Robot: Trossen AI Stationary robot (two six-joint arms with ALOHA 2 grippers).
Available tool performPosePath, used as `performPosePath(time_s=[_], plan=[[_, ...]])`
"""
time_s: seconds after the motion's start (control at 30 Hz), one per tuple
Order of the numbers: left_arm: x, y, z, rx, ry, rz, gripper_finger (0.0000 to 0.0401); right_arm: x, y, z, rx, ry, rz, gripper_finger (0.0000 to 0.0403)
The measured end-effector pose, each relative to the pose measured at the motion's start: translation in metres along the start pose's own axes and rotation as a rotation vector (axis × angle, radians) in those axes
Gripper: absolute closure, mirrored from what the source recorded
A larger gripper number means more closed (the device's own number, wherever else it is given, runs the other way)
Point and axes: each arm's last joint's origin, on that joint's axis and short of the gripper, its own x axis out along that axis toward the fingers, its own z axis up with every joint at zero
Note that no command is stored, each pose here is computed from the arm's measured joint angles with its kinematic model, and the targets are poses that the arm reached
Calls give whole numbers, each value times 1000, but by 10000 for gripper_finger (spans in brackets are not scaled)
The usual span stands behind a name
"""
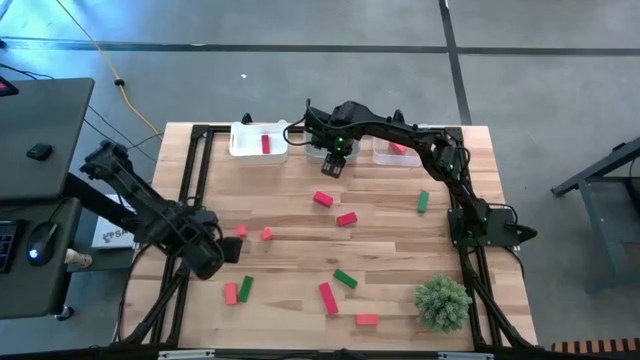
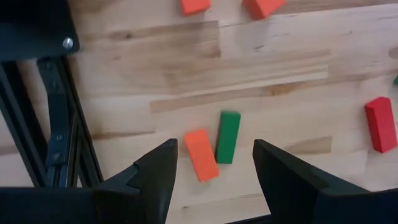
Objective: Sort & place blocks by color
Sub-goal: Put the bottom left orange block into the transparent bin
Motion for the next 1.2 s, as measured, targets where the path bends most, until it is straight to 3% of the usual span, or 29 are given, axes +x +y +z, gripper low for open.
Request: performPosePath(time_s=[0.27,1.2], plan=[[13,2,-25,-33,3,72,201,0,0,1,-1,-5,0,254],[97,-38,-88,-47,74,180,201,0,0,1,-35,-6,2,254]])
